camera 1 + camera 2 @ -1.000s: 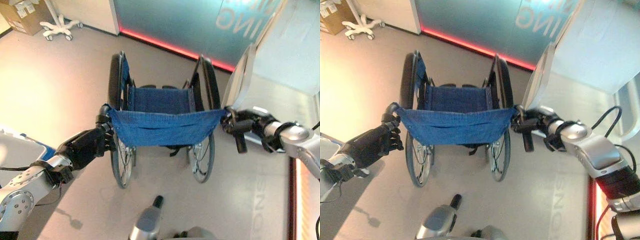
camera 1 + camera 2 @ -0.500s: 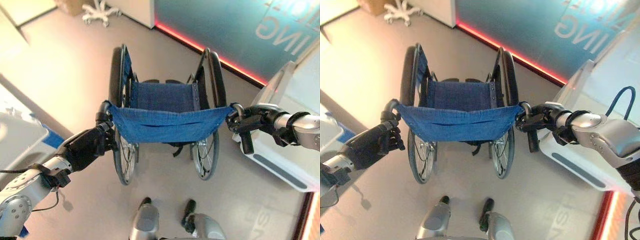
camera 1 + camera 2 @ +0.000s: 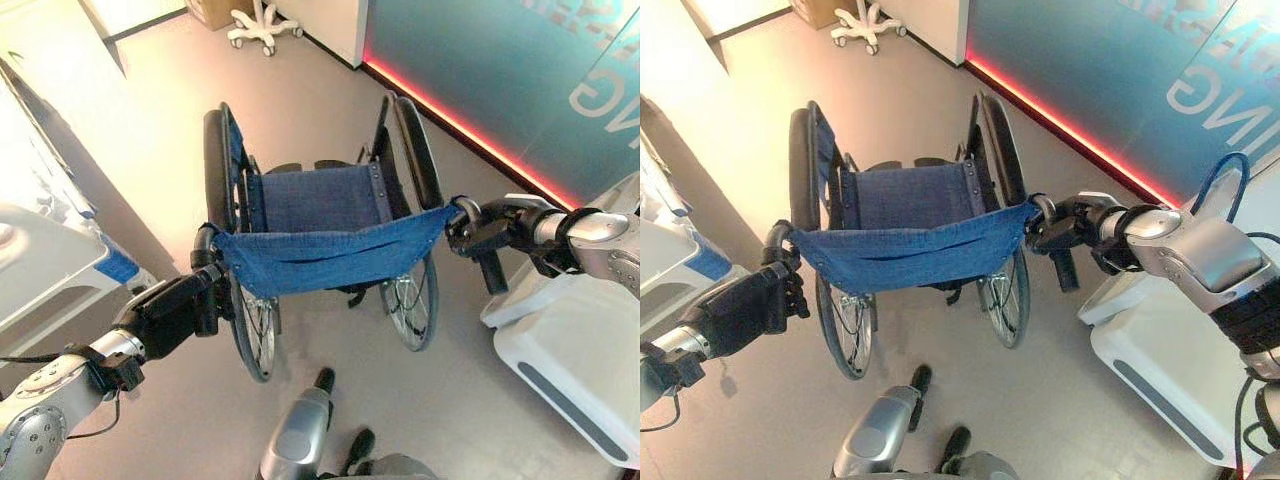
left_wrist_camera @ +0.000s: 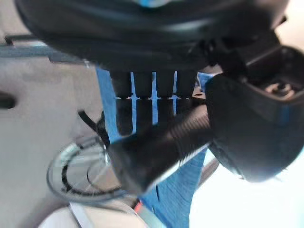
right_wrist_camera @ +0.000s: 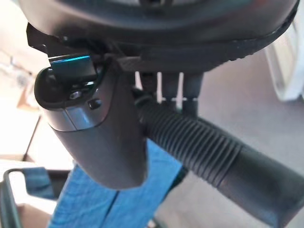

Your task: Push the wheelchair next to the bed

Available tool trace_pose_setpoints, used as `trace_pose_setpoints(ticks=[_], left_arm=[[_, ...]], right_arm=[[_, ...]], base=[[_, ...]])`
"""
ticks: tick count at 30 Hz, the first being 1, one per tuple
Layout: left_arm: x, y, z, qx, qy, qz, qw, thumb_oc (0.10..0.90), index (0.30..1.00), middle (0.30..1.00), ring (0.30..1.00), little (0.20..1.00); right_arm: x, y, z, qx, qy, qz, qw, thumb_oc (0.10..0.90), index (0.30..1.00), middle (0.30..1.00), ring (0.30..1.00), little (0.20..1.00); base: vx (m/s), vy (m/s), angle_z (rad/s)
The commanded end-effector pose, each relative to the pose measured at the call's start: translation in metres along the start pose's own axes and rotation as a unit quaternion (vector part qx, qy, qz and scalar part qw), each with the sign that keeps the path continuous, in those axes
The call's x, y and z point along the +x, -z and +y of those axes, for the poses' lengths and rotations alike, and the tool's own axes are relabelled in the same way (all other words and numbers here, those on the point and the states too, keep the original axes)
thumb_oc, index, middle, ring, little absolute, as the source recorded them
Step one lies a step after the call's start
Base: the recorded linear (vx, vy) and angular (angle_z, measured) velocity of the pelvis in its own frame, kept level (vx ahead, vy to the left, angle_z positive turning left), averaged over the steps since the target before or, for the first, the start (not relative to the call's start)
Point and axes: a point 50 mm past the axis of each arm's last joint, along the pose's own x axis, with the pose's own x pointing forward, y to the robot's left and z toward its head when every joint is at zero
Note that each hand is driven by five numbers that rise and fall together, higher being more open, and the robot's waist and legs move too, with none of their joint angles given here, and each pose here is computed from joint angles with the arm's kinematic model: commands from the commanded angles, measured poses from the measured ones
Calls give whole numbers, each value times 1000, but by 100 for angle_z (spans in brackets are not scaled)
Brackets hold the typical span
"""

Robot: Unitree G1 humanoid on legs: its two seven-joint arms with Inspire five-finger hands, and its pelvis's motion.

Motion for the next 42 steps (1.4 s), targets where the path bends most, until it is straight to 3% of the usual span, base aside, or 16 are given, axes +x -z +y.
trace_pose_setpoints(ticks=[1, 11, 17, 24, 28, 33, 42], left_arm=[[-4, -42, 2, 73, -34, -91, 993, 400, 300, 300, 300, 300], [-7, -61, 23, 81, -75, -95, 989, 400, 300, 300, 300, 300], [-2, -72, 17, 87, -63, -95, 990, 400, 300, 300, 300, 300], [-4, -85, 13, 89, -47, -115, 988, 400, 300, 300, 300, 300], [-8, -92, 15, 112, -55, -119, 985, 400, 300, 300, 300, 300], [-11, -71, 18, 104, -60, -104, 987, 400, 300, 300, 300, 300], [-11, -47, 16, 63, -70, -94, 991, 400, 300, 300, 300, 300]], right_arm=[[-18, -80, 36, -49, -65, -215, 973, 400, 300, 300, 300, 300], [-1, -86, 43, -43, -82, -243, 966, 400, 300, 300, 300, 300], [-4, -86, 35, -48, -75, -243, 966, 400, 300, 300, 300, 300], [-17, -88, 18, -64, -46, -245, 966, 400, 300, 300, 300, 300], [-40, -107, 19, -46, -42, -262, 963, 400, 300, 300, 300, 300], [-52, -113, 15, -51, -61, -248, 966, 400, 300, 300, 300, 300], [-41, -109, 24, -82, -86, -236, 964, 400, 300, 300, 300, 300]], base=[[445, -68, 10], [450, -14, 1], [349, -20, 21], [291, -214, 56], [567, -520, 75], [511, -278, 112], [330, -245, 31]])
